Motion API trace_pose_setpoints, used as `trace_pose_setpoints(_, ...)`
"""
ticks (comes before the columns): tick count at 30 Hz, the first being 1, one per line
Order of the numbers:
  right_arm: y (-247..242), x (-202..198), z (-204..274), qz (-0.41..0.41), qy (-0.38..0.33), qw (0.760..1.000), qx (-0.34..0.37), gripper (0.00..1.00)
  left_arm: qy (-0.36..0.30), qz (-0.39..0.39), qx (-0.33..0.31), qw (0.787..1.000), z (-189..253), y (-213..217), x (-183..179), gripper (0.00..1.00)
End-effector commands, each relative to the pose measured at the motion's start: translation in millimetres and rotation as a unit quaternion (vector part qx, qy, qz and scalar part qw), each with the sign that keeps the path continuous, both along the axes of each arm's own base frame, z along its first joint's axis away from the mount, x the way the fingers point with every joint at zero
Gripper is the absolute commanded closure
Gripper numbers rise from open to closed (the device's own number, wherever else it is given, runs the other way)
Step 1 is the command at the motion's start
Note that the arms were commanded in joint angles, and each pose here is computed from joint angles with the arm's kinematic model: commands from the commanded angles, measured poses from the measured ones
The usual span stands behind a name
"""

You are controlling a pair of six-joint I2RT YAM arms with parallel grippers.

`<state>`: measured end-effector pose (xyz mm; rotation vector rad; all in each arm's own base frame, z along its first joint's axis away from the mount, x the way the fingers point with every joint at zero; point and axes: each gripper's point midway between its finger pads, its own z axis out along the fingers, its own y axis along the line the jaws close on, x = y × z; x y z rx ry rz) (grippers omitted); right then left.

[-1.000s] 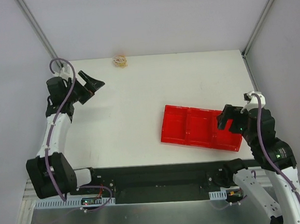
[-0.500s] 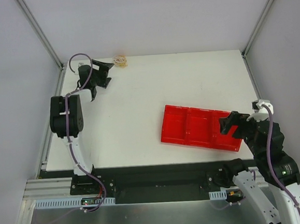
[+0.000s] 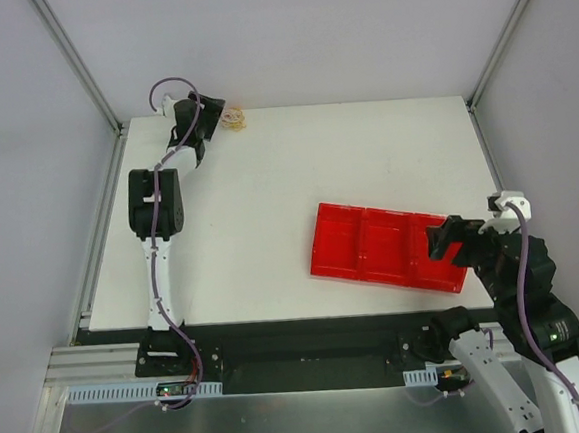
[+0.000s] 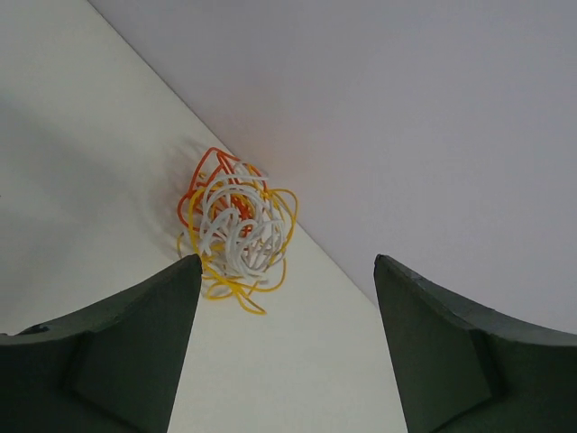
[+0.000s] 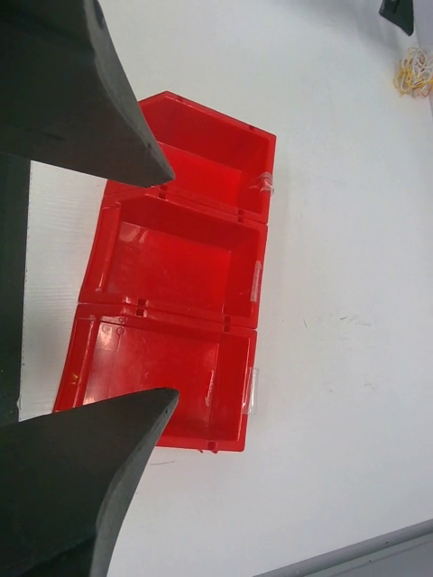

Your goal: Untangle the cables

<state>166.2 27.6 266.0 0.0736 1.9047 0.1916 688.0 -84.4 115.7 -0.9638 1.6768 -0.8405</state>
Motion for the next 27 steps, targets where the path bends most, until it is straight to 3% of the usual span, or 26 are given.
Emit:
trace_pose_setpoints(1,-7,-9,21,-0.008,-0.042,0.999,0.001,0.04,0.015,0.005,0.075,0.997,-17,2,14,0.29)
trace_pose_setpoints(6,10,-8,16,0.029,-0.039,0.998,0.027,0.04,0.031,-0.011,0.128,0.991,-18,-6,25,0.31)
trace_pose_setpoints(7,12,-7,14,0.032,-0.035,0.998,0.032,0.04,0.027,-0.019,0.132,0.991,-16,-10,26,0.36)
trace_pose_setpoints(11,24,2,-1,0.043,-0.005,0.998,0.05,0.04,0.038,-0.045,0.132,0.989,-21,-19,19,0.72)
trace_pose_setpoints(14,34,11,-18,0.06,0.065,0.995,0.042,0.04,0.042,-0.082,0.164,0.982,-10,-22,1,1.0)
trace_pose_setpoints(17,45,16,-37,0.076,0.125,0.989,0.03,0.04,0.036,-0.109,0.183,0.976,27,-23,-37,1.0)
trace_pose_setpoints(23,84,34,-29,0.107,0.1,0.987,0.07,0.04,0.031,-0.154,0.198,0.967,79,-30,-156,1.0)
trace_pose_setpoints(27,163,22,-33,0.221,0.165,0.948,0.156,0.04,0.051,-0.186,0.156,0.969,83,-35,-240,1.0)
